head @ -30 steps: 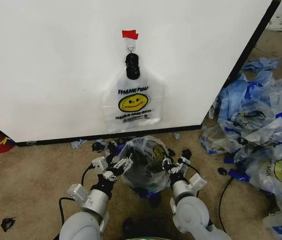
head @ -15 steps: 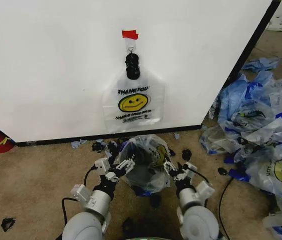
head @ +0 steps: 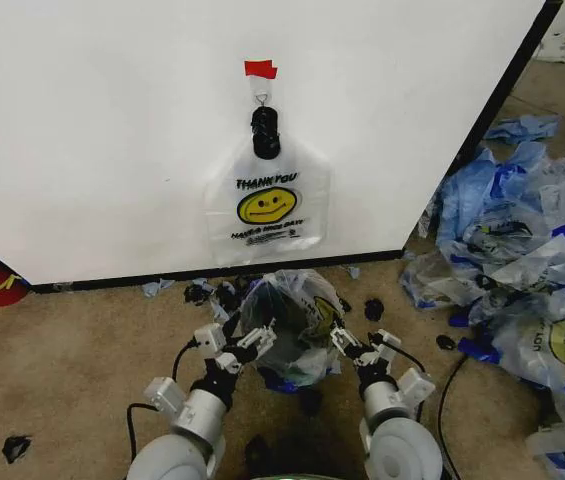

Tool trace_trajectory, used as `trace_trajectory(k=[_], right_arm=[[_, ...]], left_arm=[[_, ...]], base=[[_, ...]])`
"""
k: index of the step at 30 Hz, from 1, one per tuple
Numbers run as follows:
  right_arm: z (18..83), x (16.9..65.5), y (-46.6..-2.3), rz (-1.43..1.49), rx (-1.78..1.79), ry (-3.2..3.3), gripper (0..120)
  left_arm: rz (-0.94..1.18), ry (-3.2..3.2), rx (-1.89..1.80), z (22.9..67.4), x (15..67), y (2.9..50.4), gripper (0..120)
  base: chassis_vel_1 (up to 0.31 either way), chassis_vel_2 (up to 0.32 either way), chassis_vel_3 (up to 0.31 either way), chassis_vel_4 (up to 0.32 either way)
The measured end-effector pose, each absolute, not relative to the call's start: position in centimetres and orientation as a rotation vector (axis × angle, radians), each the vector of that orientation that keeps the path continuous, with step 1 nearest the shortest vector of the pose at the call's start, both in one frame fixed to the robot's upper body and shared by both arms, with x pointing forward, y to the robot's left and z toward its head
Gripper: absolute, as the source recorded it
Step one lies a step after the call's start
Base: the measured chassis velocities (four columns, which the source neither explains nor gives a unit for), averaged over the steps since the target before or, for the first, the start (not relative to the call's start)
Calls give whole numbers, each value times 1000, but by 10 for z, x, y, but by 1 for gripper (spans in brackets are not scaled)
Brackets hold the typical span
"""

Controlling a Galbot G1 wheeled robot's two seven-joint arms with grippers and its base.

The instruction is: Pick up the garbage bag from the wall and place it over the trash bin.

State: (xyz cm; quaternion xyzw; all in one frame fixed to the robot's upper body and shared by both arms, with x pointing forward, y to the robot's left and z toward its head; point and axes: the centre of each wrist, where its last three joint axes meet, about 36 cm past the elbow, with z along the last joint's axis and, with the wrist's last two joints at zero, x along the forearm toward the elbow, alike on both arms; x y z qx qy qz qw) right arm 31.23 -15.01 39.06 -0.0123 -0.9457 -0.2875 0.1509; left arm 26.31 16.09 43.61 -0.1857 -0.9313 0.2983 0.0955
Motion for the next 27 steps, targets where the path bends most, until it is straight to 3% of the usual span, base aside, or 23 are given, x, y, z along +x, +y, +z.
trace_trajectory(k=[27], right_arm=[[380, 325, -151, -849, -66, -2725, 100]], left_arm=[[856, -2589, -665, 371, 260, 112, 100]], base=[[0, 0, 0, 0]])
